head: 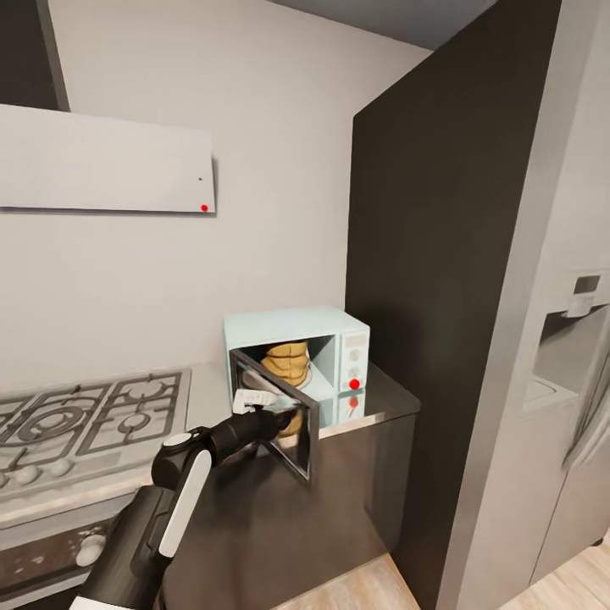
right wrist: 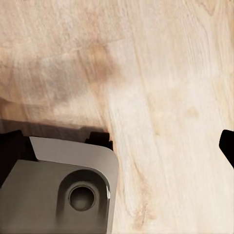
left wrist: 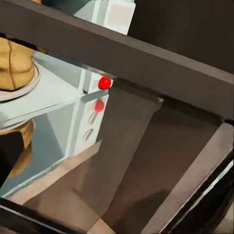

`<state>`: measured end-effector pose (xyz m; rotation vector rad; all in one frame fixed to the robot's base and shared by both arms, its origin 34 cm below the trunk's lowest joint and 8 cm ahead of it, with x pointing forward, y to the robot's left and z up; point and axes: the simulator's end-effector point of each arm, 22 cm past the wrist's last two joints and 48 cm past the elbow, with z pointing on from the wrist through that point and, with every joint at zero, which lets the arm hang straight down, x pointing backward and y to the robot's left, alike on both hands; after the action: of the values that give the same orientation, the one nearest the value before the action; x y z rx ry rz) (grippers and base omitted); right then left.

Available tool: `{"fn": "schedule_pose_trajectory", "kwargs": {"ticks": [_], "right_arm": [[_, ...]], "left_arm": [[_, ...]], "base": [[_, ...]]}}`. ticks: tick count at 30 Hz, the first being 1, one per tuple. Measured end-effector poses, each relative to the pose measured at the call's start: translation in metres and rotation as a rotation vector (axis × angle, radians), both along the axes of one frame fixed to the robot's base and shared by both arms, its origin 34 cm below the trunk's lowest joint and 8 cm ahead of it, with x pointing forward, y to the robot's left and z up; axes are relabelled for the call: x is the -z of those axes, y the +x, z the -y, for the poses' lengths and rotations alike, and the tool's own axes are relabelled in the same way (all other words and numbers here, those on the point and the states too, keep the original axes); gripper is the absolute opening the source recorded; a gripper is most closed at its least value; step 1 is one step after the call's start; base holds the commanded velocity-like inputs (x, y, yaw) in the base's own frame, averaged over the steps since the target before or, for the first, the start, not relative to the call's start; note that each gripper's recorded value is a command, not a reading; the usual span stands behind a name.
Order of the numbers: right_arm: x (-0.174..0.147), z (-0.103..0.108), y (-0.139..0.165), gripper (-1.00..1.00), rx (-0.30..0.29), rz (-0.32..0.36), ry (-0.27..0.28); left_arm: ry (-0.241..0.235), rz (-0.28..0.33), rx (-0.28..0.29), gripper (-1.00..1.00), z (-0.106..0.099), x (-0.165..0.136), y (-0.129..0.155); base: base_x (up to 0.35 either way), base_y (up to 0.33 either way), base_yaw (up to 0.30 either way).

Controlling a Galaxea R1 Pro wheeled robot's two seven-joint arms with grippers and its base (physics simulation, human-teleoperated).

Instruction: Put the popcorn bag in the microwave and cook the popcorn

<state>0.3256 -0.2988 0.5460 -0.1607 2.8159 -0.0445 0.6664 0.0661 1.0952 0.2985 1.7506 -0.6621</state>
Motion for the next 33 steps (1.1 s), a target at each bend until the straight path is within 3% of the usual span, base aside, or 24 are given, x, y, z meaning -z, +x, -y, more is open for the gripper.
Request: {"fn": "schedule_pose_trajectory", "kwargs": {"ticks": [11, 18, 22, 29, 31, 33], "right_arm": [[0.000, 0.000, 0.000, 1.00, 0.000, 0.002, 0.000], [0.000, -0.001, 0.000, 1.00, 0.001, 0.000, 0.000], [0.000, -0.001, 0.000, 1.00, 0.002, 0.001, 0.001], [0.000, -0.001, 0.000, 1.00, 0.002, 0.001, 0.001], [0.000, -0.001, 0.000, 1.00, 0.002, 0.001, 0.001], [0.000, 0.000, 0.000, 1.00, 0.002, 0.001, -0.001]], "left_arm": [[0.001, -0.001, 0.002, 1.00, 0.002, 0.001, 0.000], [-0.017, -0.013, 0.015, 1.00, 0.018, 0.001, -0.002], [0.013, -0.014, 0.050, 1.00, 0.036, 0.007, -0.009], [0.023, -0.014, 0.053, 1.00, 0.039, 0.009, -0.009], [0.017, 0.005, 0.046, 1.00, 0.037, 0.005, -0.008], [0.011, 0.058, -0.026, 1.00, 0.025, -0.003, 0.004]], "base": [[0.116, 0.000, -0.014], [0.001, 0.000, -0.219], [0.000, 0.000, -0.245], [0.000, 0.000, -0.245], [0.000, 0.000, -0.244], [0.000, 0.000, -0.081]]}}
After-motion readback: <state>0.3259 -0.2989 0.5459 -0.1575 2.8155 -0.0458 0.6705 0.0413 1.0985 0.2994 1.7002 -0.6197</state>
